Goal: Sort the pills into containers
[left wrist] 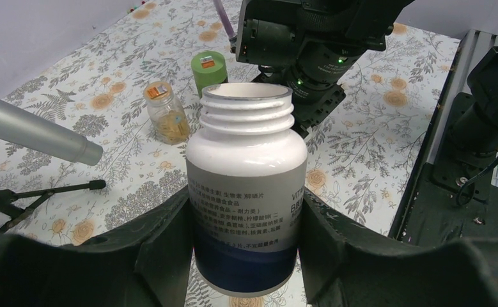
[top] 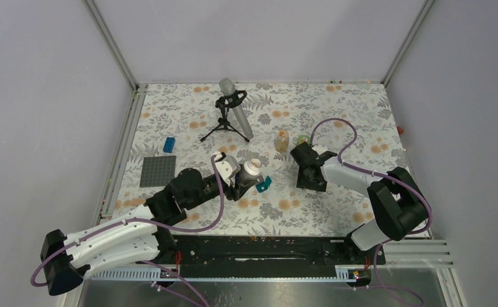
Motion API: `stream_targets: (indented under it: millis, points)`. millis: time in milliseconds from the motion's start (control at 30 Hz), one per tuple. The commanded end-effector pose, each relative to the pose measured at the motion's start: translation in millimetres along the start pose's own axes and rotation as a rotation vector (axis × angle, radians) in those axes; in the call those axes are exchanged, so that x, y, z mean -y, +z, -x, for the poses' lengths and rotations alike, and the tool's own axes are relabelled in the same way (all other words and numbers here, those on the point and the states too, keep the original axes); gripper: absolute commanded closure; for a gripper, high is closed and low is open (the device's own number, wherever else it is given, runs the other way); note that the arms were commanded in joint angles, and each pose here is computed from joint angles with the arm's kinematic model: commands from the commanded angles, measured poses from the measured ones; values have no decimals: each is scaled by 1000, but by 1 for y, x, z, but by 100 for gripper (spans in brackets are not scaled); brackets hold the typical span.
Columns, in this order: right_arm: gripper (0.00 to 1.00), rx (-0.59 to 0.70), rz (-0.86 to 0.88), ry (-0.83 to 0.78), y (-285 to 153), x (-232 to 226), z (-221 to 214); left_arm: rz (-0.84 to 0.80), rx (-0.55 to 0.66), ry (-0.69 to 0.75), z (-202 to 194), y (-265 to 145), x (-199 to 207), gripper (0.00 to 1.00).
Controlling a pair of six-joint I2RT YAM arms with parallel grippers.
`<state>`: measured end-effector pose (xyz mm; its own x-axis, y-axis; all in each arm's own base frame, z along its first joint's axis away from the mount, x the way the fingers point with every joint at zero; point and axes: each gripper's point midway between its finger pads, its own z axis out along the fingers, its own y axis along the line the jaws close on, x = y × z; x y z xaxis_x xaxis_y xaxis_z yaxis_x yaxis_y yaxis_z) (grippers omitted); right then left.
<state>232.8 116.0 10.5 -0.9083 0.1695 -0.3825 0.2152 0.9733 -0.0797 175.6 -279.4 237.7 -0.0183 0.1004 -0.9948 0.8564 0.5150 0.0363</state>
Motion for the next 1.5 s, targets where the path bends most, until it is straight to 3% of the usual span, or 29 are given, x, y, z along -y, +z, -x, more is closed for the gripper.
stream_targets:
  millis: [0,67,233,367,500,700,933,1100,1467]
  points:
    - [42,34,-26,39,2,2,9,-13,74,-16,21,4,2,100]
    - [45,36,-28,46,1,2,10,-14,69,-20,20,4,2,100]
    - [65,42,1,40,-7,-1,13,-26,58,-30,17,5,5,100]
    - [70,63,102,3,-29,-11,22,-44,51,-33,16,6,8,100]
    - [70,111,328,-85,-75,-36,35,-60,44,-34,16,8,11,100]
    - [70,208,773,-220,-181,-79,49,-93,31,-21,14,11,16,100]
    - [69,245,1270,-392,-295,-107,33,-205,0,13,11,10,34,100]
    - [69,216,1332,-451,-312,-107,23,-230,-28,22,12,13,37,100]
    - [68,156,1290,-563,-298,-113,3,-255,-37,35,12,13,41,100]
